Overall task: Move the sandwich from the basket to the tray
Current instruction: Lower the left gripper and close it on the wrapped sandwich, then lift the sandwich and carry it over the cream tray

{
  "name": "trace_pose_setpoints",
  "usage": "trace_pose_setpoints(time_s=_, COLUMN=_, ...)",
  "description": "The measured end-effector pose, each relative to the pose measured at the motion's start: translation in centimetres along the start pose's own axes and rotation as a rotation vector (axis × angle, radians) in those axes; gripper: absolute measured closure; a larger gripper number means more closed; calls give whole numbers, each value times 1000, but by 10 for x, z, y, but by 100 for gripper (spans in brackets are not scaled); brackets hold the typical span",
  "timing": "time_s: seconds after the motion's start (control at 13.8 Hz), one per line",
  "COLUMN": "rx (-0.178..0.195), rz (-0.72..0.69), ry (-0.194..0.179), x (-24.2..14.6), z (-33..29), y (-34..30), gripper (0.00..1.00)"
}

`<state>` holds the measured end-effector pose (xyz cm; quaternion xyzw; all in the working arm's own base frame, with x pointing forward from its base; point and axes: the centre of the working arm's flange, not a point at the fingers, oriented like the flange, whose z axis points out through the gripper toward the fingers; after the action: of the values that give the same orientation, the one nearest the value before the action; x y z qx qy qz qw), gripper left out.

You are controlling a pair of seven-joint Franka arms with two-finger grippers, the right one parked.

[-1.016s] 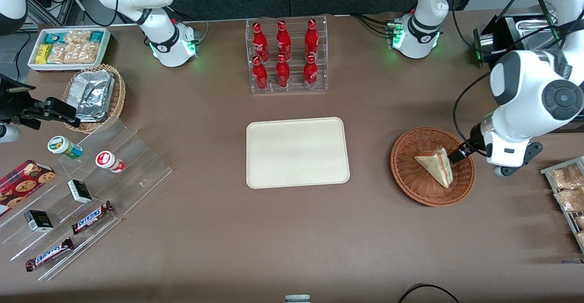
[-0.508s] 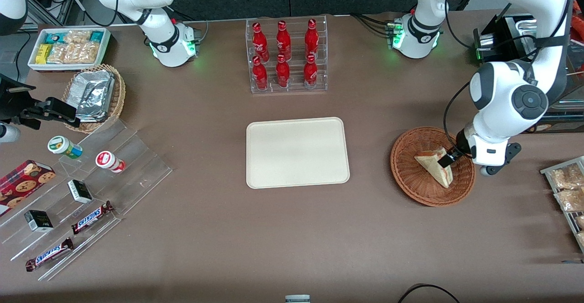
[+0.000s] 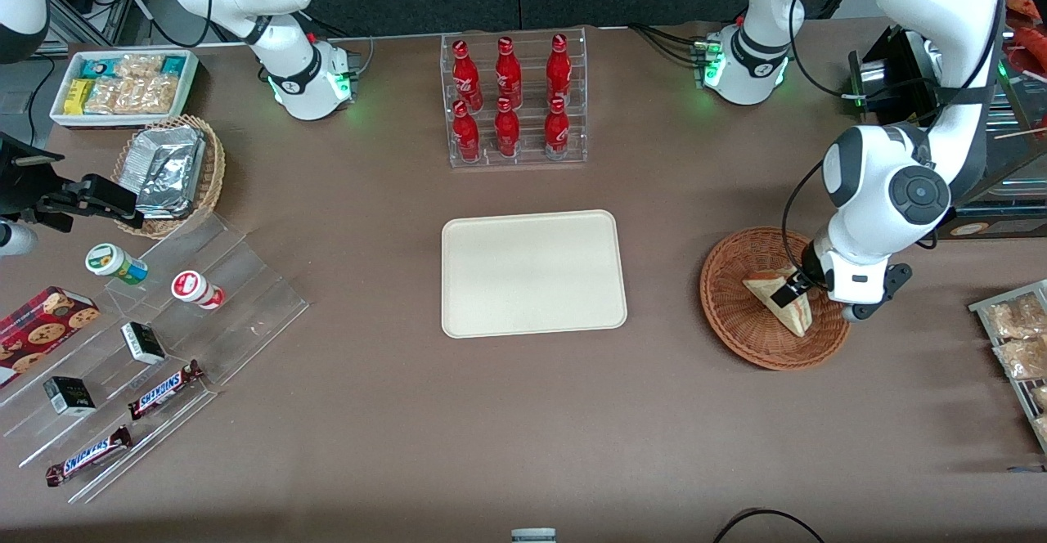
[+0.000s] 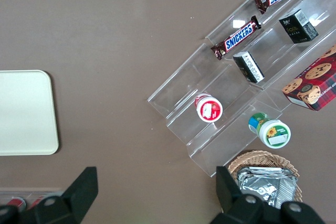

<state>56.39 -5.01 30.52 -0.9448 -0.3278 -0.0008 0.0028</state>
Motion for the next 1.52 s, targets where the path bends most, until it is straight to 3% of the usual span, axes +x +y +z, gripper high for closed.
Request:
trace_pose_setpoints(time_s=0.87, rx=22, rz=-5, ry=-20, x=-3, z=41, y=-7, gripper=0)
trace_pose_setpoints(time_s=1.02, rx=23, rz=-6, ry=-21, x=-3, z=42, y=-7, gripper=4)
trace_pose_setpoints(time_s=1.31, rx=24, rz=-6, ry=-21, x=-3, z=42, y=-7, gripper=48)
trace_pose_setpoints(time_s=1.45, rx=24, rz=-6, ry=-21, x=-3, z=42, y=-7, gripper=67)
trace_pose_setpoints(time_s=1.52, rx=24, rz=-6, ry=-21, x=-3, z=41, y=-7, gripper=71)
